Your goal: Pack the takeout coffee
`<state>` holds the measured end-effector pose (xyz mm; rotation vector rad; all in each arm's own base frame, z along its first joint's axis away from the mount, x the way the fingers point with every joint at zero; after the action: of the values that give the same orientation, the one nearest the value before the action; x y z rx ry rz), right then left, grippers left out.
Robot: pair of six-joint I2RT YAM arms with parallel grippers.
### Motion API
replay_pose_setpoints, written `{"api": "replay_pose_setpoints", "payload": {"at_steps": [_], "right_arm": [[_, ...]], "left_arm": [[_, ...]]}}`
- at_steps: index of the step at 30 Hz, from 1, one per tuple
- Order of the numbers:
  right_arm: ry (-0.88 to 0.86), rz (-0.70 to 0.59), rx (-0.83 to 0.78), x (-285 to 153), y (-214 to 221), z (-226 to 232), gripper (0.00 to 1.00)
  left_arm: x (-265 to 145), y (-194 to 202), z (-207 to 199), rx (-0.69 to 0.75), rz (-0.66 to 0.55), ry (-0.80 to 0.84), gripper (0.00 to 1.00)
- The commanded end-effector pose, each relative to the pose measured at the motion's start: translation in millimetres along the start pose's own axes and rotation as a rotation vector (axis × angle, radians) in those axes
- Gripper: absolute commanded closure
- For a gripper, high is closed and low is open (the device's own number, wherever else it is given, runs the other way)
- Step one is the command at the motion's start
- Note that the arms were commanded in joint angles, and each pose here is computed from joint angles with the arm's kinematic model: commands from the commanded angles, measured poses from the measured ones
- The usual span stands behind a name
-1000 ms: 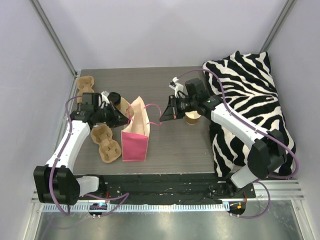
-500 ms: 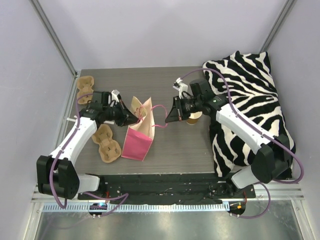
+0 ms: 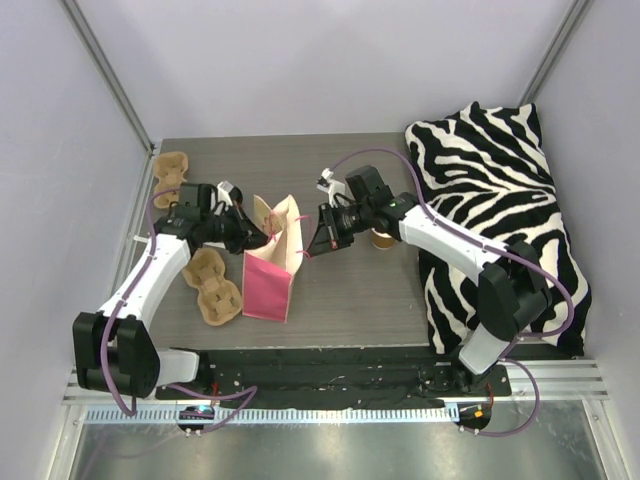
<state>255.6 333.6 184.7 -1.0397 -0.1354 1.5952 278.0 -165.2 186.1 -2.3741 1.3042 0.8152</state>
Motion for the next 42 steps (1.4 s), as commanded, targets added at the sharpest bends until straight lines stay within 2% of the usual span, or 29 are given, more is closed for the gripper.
{"api": "replay_pose_setpoints", "payload": {"at_steps": [1,10,21,26,28,32,36,37,39,40,42], "right_arm": [[-0.058,-0.090,-0.042,-1.8,-33.6,18.7,0.99],[-0.033,-0.120,-0.074,-37.8,-40.6,27.3,0.99],[0.062,-0.167,-0.045,-86.4,-49.1,-1.2,0.99],[0.070,-0.150,-0.080,-92.4,-48.1,0.6,0.99],[0.089,-0.133,-0.111,-99.1,-45.9,2.3,0.90],[0.125,-0.128,-0.164,-115.3,-44.9,9.8,0.81],[0.153,-0.139,-0.197,-128.5,-46.9,17.3,0.70],[0.157,-0.148,-0.210,-132.1,-49.8,21.0,0.62],[0.170,-0.162,-0.235,-139.6,-52.8,26.3,0.56],[0.175,-0.179,-0.254,-145.0,-57.9,31.1,0.49],[0.186,-0.196,-0.280,-153.4,-61.9,38.0,0.43]], "left_arm": [[-2.8,7.1,9.2,0.005,0.014,-0.015,1.00],[13.8,21.2,-18.5,-0.010,0.097,0.074,1.00],[33.7,27.3,-57.5,0.020,0.142,0.166,0.98],[19.4,23.6,-42.8,0.024,0.135,0.123,0.91],[9.7,18.4,-33.8,0.011,0.123,0.112,0.86],[-16.0,16.9,-32.6,0.049,0.088,0.134,0.73],[-30.8,16.0,-56.4,0.154,0.067,0.217,0.45],[-32.9,15.4,-58.8,0.171,0.062,0.223,0.42],[-40.2,18.3,-63.9,0.194,0.061,0.233,0.32],[-42.2,19.3,-64.7,0.205,0.058,0.236,0.30],[-46.9,21.4,-65.3,0.215,0.050,0.240,0.26]]}}
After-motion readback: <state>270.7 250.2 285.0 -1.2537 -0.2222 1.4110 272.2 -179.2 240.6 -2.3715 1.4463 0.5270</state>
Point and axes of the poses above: each gripper's point midway between its finger pads, its own x axis out along the fingers, its own z axis along the line the jaws close on, y = z × x, the point moved 1 cm from there along -x, back along the fingers, and after that the axes turned 12 degrees about -x, right-handed, at the moved point
